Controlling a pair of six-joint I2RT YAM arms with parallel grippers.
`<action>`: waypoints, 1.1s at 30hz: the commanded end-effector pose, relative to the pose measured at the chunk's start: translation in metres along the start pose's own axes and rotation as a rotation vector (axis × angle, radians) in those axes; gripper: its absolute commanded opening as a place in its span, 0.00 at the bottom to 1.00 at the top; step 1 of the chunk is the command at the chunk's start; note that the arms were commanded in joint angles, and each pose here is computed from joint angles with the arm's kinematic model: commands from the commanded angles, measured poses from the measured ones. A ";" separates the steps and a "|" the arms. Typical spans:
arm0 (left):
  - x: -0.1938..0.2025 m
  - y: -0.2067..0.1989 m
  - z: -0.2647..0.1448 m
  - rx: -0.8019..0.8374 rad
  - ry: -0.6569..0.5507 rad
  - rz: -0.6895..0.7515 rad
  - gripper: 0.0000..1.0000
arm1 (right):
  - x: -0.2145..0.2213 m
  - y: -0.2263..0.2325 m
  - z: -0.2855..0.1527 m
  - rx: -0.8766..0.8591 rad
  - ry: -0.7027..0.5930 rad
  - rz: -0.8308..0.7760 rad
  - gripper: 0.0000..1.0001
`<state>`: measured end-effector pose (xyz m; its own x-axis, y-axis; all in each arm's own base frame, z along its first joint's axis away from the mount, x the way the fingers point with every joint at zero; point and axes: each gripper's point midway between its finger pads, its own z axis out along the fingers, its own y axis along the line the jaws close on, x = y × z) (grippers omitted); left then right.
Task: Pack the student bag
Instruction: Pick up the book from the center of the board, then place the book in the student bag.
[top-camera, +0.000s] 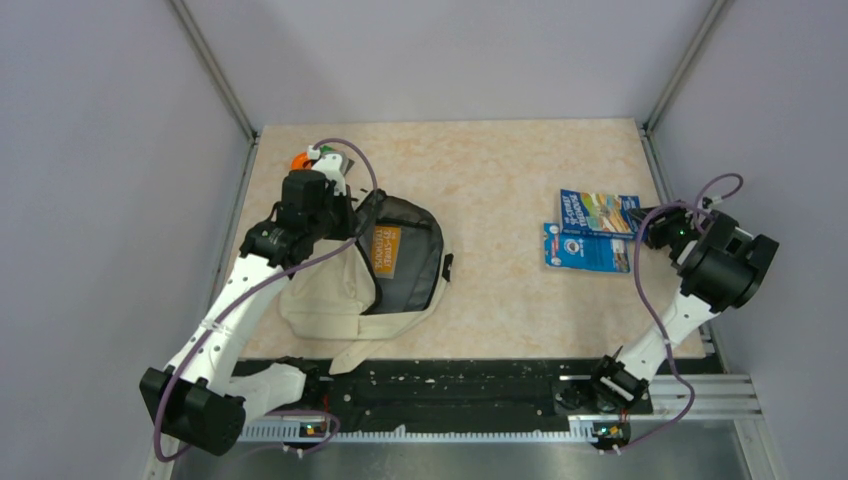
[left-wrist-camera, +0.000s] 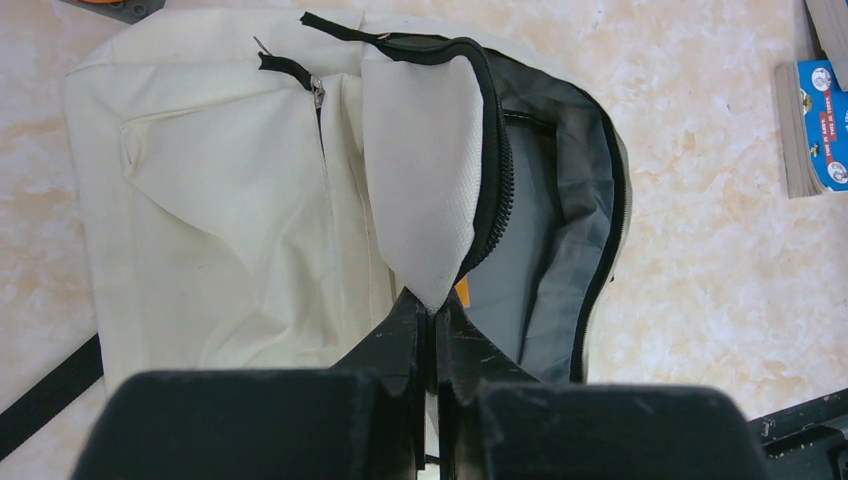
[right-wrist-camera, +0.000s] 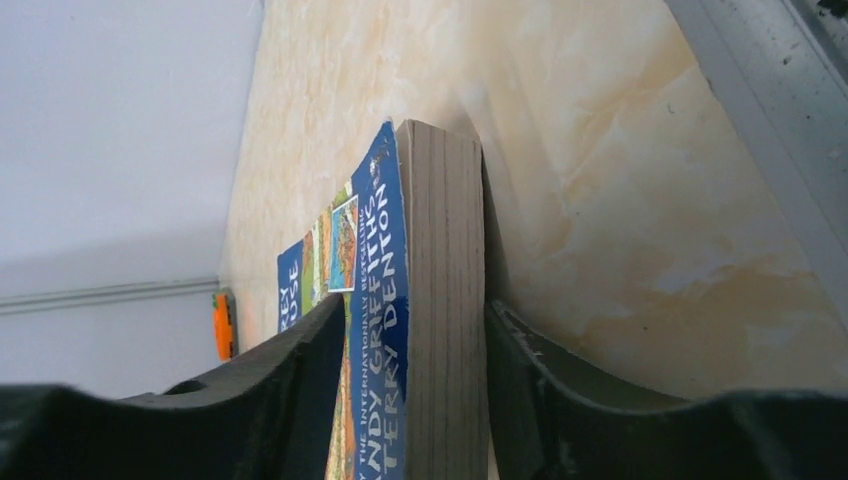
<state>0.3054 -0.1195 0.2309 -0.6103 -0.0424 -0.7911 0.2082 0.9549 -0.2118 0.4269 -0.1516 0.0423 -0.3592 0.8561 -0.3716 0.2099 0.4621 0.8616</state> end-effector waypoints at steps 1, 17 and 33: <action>-0.019 0.001 -0.001 -0.012 -0.073 0.002 0.00 | -0.007 0.014 0.001 -0.081 0.011 -0.026 0.42; -0.027 -0.001 -0.011 -0.003 -0.113 0.003 0.00 | -0.052 0.134 -0.057 -0.179 -0.192 -0.158 0.00; -0.034 -0.021 -0.024 0.161 -0.136 0.058 0.00 | 0.061 0.308 -0.137 -0.370 -0.229 -0.353 0.00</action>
<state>0.3005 -0.1229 0.2394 -0.6040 -0.0475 -0.7956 0.2658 0.9291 -0.2573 0.3664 -0.0253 0.3204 -0.1288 0.6961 -0.7063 -0.1949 0.6806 0.7063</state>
